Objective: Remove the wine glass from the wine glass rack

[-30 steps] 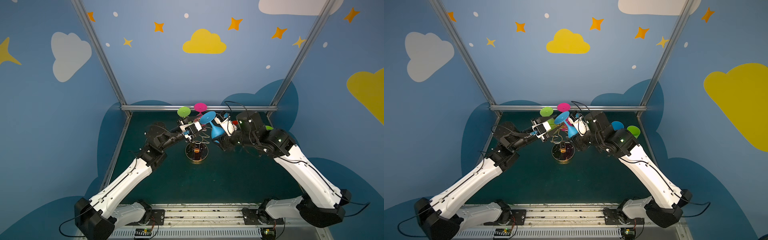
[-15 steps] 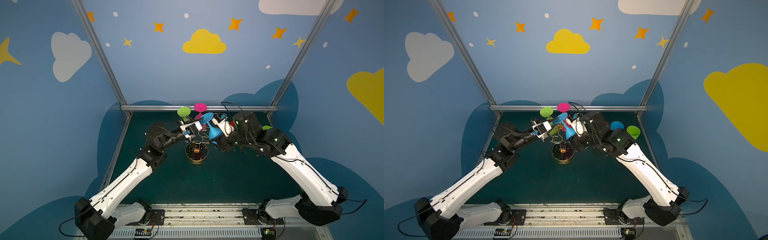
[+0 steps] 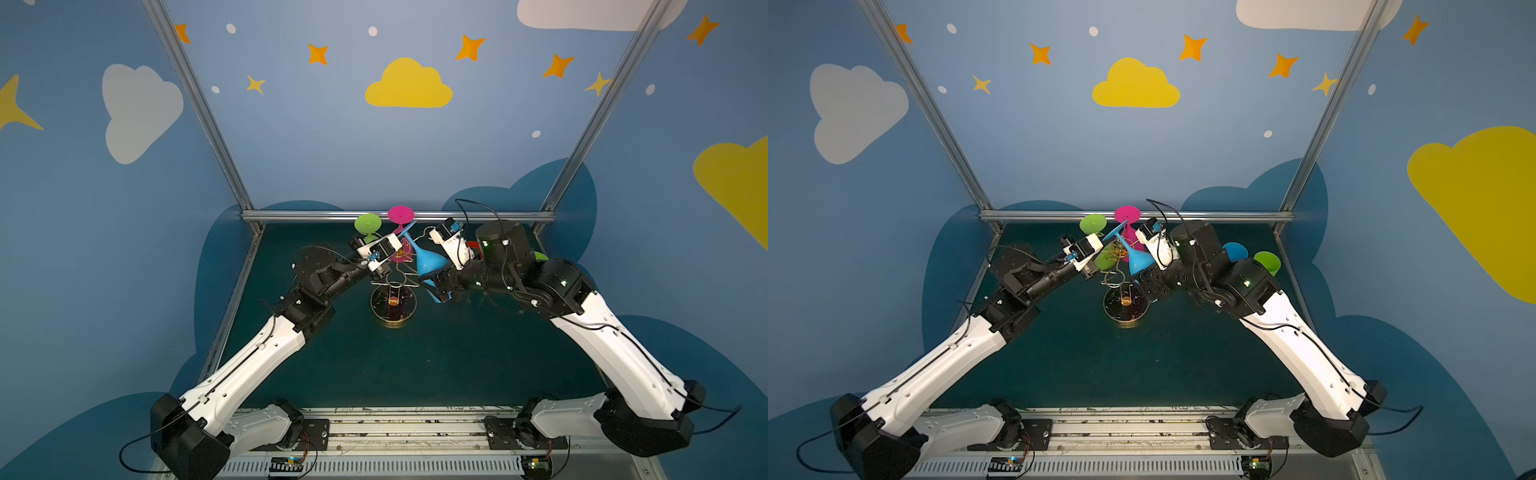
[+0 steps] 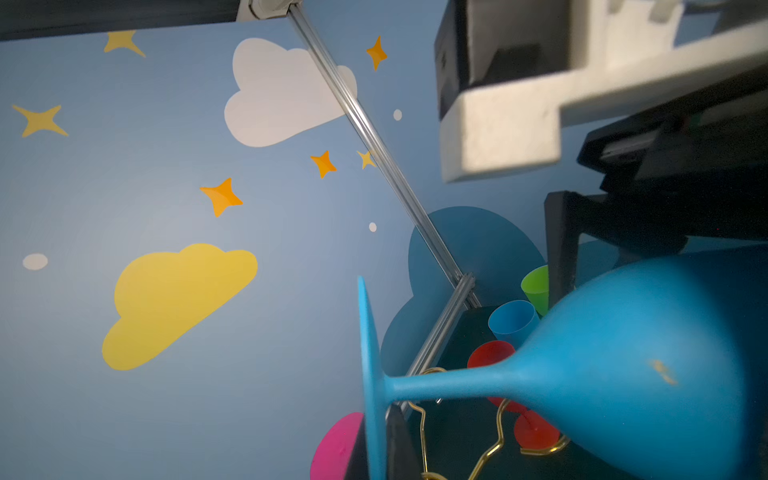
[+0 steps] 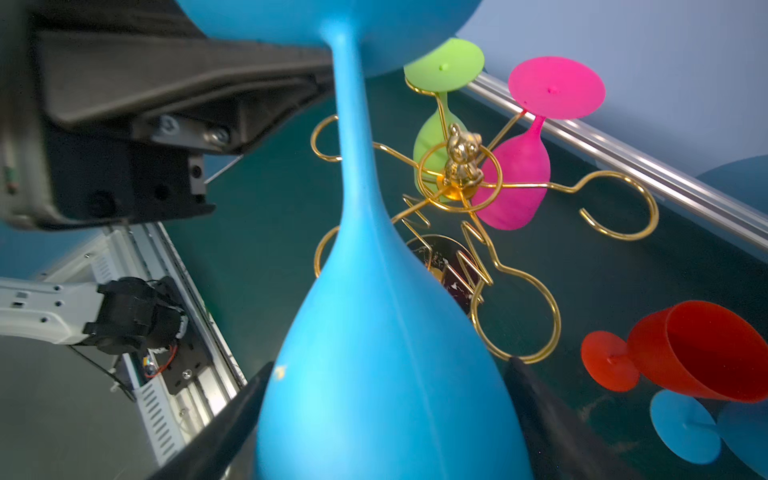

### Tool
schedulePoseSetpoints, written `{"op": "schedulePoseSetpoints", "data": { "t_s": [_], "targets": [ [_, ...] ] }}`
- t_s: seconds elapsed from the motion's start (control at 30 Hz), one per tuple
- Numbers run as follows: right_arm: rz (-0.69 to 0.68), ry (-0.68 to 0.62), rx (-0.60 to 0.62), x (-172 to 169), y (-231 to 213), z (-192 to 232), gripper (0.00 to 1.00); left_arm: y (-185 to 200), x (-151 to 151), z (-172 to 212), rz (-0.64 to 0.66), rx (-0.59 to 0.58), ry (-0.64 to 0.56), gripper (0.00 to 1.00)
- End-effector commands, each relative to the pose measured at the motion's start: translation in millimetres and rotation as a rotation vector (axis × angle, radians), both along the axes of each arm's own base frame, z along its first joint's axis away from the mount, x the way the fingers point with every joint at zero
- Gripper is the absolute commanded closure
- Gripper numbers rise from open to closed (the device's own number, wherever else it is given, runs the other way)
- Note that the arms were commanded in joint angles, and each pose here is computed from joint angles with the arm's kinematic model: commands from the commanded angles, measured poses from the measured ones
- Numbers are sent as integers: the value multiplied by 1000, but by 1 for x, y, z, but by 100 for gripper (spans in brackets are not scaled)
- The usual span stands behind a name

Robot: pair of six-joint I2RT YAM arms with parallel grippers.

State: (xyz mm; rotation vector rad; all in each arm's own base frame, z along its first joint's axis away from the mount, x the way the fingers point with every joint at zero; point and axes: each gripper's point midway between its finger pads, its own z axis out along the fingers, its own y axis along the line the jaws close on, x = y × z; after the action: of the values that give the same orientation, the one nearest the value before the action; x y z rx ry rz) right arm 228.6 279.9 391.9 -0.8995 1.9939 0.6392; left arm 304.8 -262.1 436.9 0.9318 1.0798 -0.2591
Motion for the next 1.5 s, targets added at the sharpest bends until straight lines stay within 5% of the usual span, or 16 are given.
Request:
{"op": "schedulePoseSetpoints", "data": {
  "t_s": [0.0,0.33,0.77,1.07,1.37,1.47],
  "targets": [
    [82,-74,198,-18,6,50,16,16,-4,20,38,-147,85,97],
    [52,-212,559,-44,-48,117,14,35,5,-2,128,-313,366,97],
    [-191,-152,466,-19,-81,60,25,27,-7,-4,40,-371,457,97],
    [-154,-97,461,2,-54,51,51,25,-15,-12,2,-371,463,97],
    [-143,-89,473,7,-46,52,99,25,-16,-10,-6,-371,458,97],
    [-190,-131,464,10,-58,57,100,26,-17,-8,-5,-375,453,88]
  ]
}}
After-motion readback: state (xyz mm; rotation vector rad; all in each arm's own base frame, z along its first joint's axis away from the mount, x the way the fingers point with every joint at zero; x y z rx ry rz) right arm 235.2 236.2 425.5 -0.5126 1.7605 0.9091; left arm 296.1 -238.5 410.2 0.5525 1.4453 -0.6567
